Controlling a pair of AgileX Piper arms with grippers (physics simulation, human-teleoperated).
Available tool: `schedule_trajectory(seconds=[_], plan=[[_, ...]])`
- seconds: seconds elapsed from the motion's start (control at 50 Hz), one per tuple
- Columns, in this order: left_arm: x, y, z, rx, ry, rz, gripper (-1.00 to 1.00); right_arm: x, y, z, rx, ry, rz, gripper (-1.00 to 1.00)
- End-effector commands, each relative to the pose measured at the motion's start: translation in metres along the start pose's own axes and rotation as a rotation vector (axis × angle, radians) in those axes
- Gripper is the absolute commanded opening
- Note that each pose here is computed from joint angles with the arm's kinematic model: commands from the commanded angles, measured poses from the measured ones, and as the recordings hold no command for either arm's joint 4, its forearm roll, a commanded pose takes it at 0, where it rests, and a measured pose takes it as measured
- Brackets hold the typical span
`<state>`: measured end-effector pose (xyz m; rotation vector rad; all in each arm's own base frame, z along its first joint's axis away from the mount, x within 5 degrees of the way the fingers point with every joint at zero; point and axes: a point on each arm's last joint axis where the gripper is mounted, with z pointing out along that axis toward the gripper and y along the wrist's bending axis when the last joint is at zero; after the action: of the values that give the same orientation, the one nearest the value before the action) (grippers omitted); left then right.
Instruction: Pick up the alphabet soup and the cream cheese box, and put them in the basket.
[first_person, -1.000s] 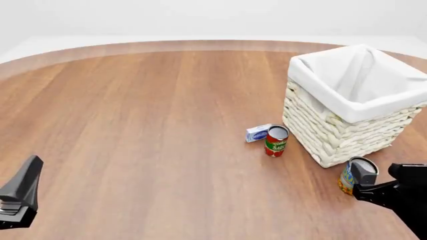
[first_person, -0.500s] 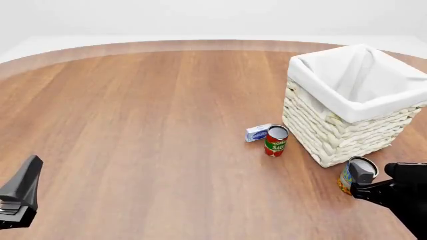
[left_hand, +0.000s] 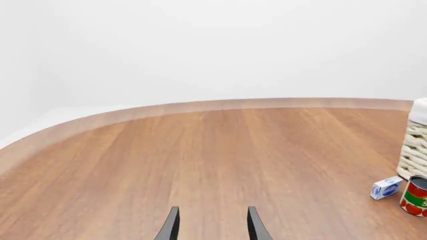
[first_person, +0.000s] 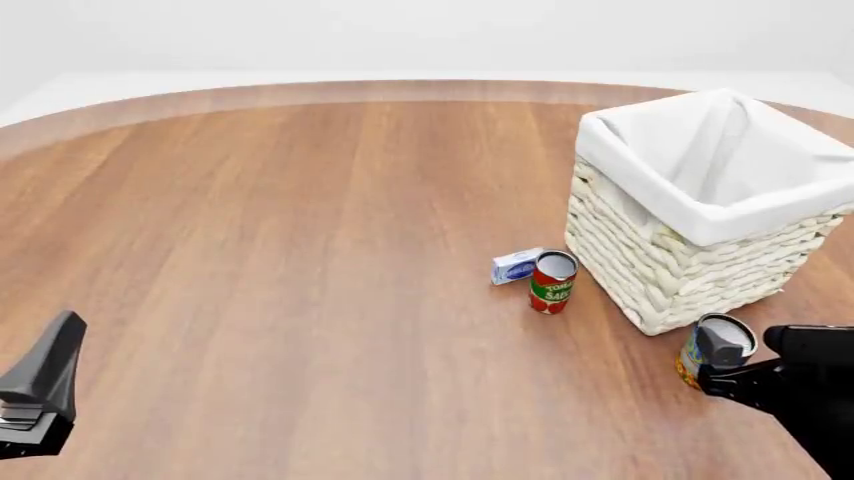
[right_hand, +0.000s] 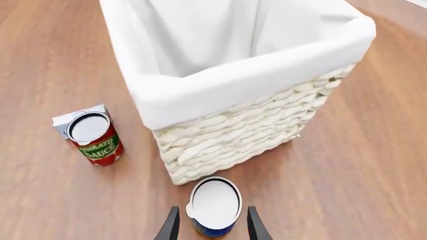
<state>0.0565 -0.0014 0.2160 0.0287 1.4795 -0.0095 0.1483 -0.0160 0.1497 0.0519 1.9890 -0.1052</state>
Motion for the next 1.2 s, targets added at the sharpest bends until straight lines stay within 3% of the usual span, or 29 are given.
schedule_trajectory(seconds=[0.02,1.2], plan=[[0.0,0.0,0.0,0.0,0.0,0.0,1.0,0.004,0.0,0.004,0.003,-0.001,-0.004,1.0],[0.0,0.0,0.0,0.0,0.0,0.0,1.0,0.02,0.001,0.025,-0.001,0.024,0.008,1.0]])
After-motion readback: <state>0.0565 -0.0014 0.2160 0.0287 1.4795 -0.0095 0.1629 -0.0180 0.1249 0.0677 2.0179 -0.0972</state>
